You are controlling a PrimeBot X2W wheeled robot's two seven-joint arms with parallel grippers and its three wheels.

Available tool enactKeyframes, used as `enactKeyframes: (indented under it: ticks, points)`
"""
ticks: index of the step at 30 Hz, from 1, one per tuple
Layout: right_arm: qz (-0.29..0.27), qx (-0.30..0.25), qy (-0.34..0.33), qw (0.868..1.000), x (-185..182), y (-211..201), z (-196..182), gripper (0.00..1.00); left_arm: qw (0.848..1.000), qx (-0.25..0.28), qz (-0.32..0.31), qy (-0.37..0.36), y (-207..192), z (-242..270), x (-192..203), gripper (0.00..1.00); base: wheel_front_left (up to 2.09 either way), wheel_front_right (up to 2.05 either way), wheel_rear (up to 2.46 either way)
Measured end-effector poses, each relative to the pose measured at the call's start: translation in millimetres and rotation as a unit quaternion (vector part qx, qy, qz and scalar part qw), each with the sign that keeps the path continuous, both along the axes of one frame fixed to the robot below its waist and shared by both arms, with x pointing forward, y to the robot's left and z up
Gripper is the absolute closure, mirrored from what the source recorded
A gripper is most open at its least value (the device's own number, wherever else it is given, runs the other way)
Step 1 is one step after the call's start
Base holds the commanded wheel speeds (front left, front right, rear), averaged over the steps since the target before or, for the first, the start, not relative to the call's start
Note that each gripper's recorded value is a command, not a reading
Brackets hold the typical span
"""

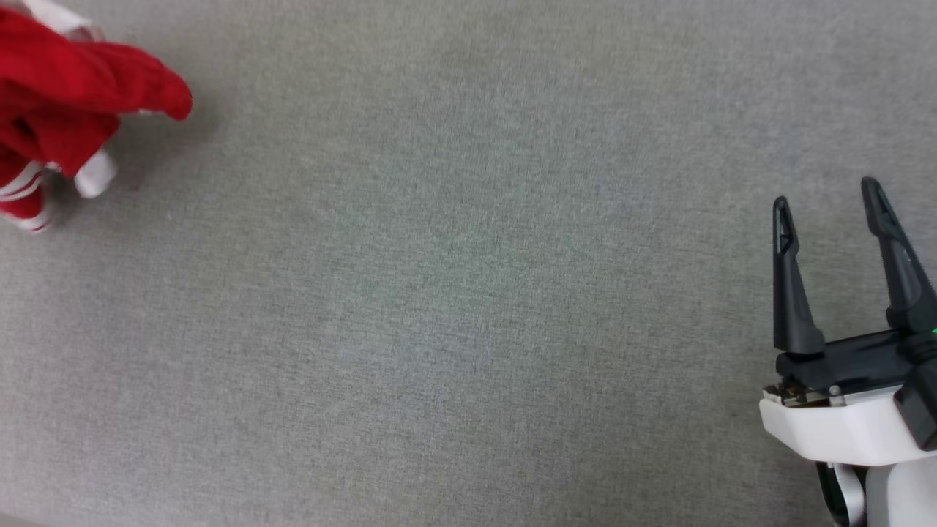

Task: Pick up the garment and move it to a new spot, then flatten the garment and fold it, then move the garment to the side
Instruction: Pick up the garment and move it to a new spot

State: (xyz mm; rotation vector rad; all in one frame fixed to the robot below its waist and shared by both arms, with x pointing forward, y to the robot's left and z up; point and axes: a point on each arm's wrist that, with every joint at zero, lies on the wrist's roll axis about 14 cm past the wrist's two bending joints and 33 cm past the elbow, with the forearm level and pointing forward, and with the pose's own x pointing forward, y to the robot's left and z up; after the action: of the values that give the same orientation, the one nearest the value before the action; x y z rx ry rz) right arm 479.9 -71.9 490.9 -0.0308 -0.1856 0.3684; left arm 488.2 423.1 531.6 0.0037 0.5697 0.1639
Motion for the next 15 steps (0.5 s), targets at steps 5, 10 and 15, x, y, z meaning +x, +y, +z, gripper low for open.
enactKeyframes:
  ticks: [5,10,15]
  points:
    - [-0.002,0.006,-0.014,1.000,-10,-2,19,0.00,0.997,0.030,-0.052,-0.052,-22,53,8,1.00,0.00,0.00,0.00]
    - [-0.016,0.021,-0.023,0.999,-20,-14,37,0.00,0.986,0.055,-0.126,-0.097,-67,94,20,1.00,0.00,0.00,0.00]
    - [-0.037,0.025,-0.029,0.999,-33,-31,48,0.00,0.967,0.063,-0.204,-0.139,-125,127,33,1.00,0.00,0.00,0.00]
